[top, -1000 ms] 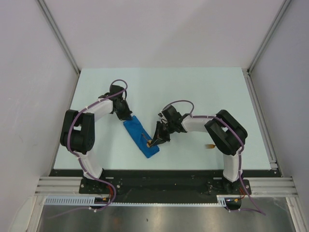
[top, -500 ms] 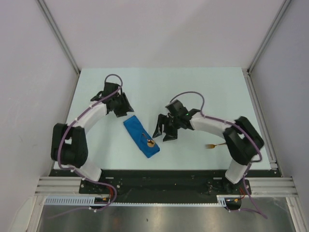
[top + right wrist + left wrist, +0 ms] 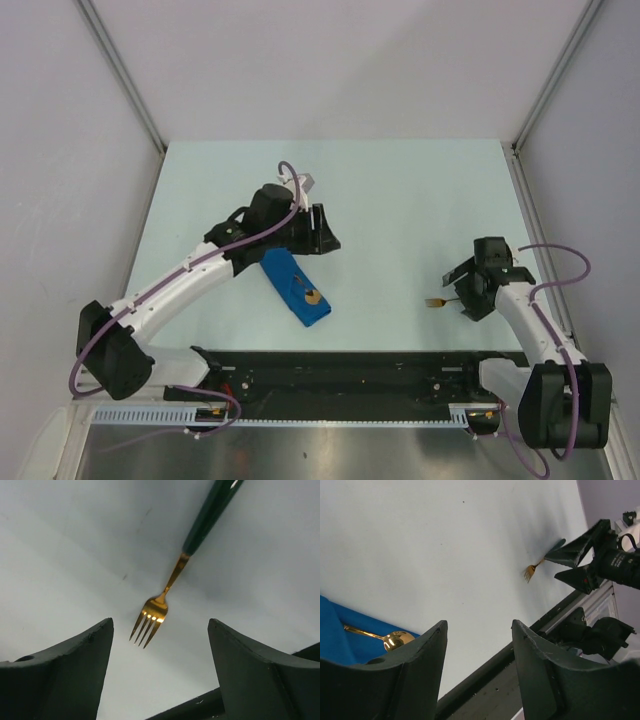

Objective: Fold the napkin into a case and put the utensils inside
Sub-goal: Pick up the fork from the corner of the board.

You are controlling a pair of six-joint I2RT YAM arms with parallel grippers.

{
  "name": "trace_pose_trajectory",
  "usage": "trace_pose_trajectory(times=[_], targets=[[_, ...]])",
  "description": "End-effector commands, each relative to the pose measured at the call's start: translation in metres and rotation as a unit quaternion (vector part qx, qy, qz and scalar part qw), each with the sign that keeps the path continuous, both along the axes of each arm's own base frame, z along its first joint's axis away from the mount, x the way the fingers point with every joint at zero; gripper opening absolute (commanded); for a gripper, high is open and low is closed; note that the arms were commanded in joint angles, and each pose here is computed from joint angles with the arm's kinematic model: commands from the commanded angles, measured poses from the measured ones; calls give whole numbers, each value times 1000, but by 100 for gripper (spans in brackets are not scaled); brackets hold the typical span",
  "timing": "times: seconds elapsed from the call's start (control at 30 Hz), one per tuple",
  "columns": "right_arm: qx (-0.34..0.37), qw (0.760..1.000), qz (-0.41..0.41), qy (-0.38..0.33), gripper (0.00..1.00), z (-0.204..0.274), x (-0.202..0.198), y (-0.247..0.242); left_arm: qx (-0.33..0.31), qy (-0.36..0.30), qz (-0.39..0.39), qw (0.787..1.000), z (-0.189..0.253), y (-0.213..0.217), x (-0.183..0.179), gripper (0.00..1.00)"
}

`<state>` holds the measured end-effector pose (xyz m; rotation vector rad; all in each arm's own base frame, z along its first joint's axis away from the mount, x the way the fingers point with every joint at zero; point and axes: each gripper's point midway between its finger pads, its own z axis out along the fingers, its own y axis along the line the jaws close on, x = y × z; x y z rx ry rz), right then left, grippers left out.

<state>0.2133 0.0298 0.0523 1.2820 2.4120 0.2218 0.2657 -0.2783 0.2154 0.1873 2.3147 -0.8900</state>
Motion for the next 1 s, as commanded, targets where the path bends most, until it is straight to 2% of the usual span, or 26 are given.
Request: trace_pose_trajectory(times=[0.0,0.17,0.37,0.43,0.47,0.5,0.57,0.6,0.67,0.7,0.77,0.83,0.9,0.93,0.97], targets=[[-63,996,-62,15,79,7,6,-30,-23,-43,-24,999,27,-5,-6,59],[-88,989,-99,61,69,-9,5,-36,-24,-54,-24,998,32,0,-11,59],[-105,987,-98,66,64,-25,21,-33,-23,-67,-24,997,39,5,-14,59],[-115,986,-91,75,58,-32,25,-31,-22,-70,-26,997,40,5,-14,59],[-117,986,-88,86,54,-36,24,-30,-23,-69,-25,997,40,5,-14,59],[-120,984,-84,101,37,-41,21,-29,-23,-68,-26,997,40,5,-14,59],[-120,984,-76,110,24,-47,18,-26,-22,-71,-25,997,41,6,-14,59],[-111,986,-60,105,13,-48,22,-21,-22,-72,-26,997,42,6,-14,59],[-97,991,-24,91,4,-48,28,-11,-23,-74,-31,997,42,5,-14,60],[-81,994,20,74,0,-47,37,0,-25,-72,-33,997,43,5,-13,61],[-63,992,109,24,0,-35,52,23,-32,-59,-50,997,41,1,-15,61],[-62,977,200,-44,0,-14,69,48,-47,-31,-49,997,36,3,-8,64],[-86,950,284,-102,0,13,81,82,-82,3,-71,994,34,5,-9,66],[-121,894,401,-161,0,48,82,124,-126,26,-91,987,34,1,-6,68],[-119,871,443,-175,0,58,74,147,-132,44,-97,986,26,-1,-4,69]])
